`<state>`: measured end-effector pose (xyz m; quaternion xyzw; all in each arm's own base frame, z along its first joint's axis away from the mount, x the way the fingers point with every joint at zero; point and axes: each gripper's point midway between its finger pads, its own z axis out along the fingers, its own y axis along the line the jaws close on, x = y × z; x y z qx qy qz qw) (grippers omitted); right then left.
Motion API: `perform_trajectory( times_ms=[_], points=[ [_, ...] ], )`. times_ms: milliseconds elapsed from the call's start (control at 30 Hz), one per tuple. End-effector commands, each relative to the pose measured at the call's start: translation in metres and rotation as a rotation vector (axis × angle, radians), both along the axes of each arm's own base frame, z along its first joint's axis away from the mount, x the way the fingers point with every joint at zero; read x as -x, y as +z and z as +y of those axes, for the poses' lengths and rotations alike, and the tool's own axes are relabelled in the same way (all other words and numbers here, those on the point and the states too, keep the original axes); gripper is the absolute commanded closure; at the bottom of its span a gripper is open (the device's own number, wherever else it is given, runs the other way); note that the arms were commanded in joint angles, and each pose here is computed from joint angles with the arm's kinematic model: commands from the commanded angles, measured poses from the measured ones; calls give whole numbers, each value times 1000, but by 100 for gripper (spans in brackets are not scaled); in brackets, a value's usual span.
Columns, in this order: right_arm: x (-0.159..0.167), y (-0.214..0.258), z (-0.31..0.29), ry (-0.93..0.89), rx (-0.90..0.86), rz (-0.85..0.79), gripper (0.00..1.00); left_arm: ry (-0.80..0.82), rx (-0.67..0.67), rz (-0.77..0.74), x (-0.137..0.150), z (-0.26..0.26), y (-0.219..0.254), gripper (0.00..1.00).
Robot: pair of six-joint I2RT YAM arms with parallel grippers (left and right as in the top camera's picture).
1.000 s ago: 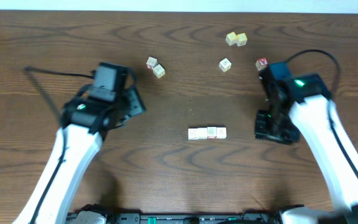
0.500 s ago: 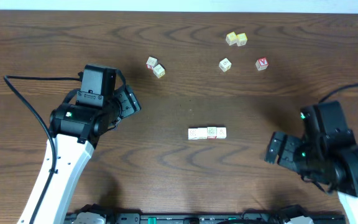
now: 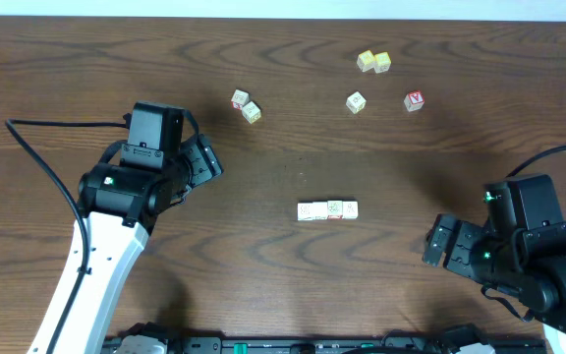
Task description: Lift 4 blocks
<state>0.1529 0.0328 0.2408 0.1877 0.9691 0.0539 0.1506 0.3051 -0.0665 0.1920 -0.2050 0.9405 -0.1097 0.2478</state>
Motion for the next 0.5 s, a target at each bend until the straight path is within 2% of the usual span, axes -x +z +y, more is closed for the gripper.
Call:
perform_trajectory(
  times_ms=[0,167,300,467],
  points=[
    [-4,6,-17,-21,96,-42,1,7,-8,-5,-2,2,2,21],
    [-30,14,-18,-34,101,-176,1,7,-8,-5,-2,2,2,21],
    [-51,25,-18,11,80,-378,1,7,-8,-5,-2,2,2,21],
    [-61,20,-21,63,68,-610,1,7,-8,-5,-2,2,2,21]
  ],
)
